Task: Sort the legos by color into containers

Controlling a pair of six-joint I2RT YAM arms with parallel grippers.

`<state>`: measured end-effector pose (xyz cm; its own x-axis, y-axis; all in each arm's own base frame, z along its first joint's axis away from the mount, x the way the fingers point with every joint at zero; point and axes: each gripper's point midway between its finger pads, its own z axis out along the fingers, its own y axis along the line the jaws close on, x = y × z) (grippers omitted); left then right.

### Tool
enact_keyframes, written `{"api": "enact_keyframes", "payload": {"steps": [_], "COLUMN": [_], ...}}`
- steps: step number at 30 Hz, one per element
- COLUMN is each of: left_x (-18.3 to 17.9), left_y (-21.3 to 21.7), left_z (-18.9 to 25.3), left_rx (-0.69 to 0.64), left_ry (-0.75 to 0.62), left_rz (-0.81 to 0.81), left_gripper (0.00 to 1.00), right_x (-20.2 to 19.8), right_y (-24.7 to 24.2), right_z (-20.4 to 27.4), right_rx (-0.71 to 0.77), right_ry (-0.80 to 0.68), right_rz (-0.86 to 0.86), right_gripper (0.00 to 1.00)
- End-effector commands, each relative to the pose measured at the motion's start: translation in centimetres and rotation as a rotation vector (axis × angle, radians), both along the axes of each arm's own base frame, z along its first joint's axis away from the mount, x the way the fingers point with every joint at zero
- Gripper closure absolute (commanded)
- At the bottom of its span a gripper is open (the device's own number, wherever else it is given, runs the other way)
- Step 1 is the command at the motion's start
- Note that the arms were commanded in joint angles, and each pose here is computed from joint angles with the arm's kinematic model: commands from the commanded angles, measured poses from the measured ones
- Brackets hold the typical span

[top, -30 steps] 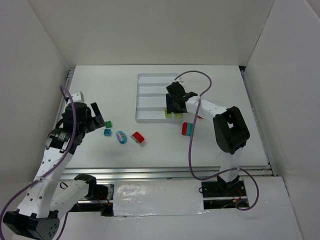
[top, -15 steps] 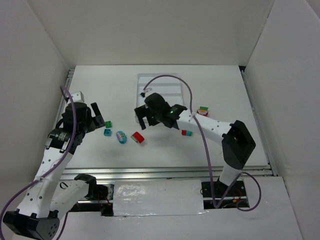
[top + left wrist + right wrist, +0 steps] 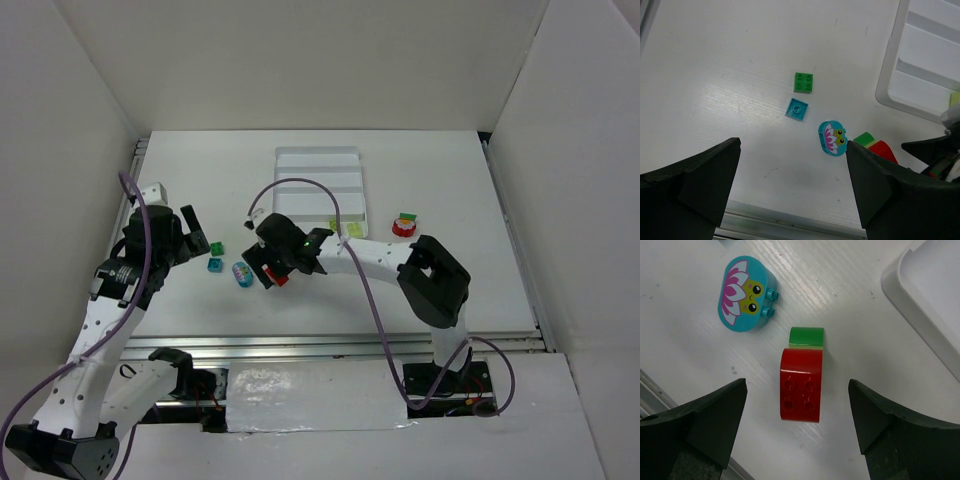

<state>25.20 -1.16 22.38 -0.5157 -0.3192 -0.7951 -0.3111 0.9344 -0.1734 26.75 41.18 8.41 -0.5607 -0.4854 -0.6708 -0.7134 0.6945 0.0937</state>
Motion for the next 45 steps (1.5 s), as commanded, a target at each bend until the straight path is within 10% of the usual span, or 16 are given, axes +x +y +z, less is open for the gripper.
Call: {"api": "enact_keyframes", "payload": {"steps": [1,18,26,31,37,45], "left_x": [0.4,0.4,0.8,-1.0,-6.3,-10.2], "left_y": [0.3,0.3,-2.7,-10.9,-16.8,-18.3], "left_z": [0.9,0.9,1.1,2.7,7.3,10.4], "left_rx": [0.010,0.008,-0.059,-0.283,-0.508,-0.614], "left_ry": [-0.043,-0.043,-0.063,-0.107,-0.274,-0.434], "left_rz": [0.003,0.004,-0.159,-0.618,-1.064,-1.273], "left_gripper": [0.00,0.00,0.00,0.01,0.00,0.00], "right_x": [1.4,1.2,-0.5,-2.5,-5.9,-11.1], "right_y": [1.4,0.3,-2.4,-4.8,-6.2,-6.6], "right_z": [1.0,0.5,7.4,11.0,18.3,24.4], "right_rx": [0.018,-0.003,0.166,0.338,0.654,0.900], "right_ry": [-0.054,-0.056,-0.064,0.004,0.044,0.051], "right_rz": [0.009,-0.005,-0.118,-0.120,0.042,0.265], "right_gripper": [0.11,0.99,1.00,1.00,1.00,1.00]}}
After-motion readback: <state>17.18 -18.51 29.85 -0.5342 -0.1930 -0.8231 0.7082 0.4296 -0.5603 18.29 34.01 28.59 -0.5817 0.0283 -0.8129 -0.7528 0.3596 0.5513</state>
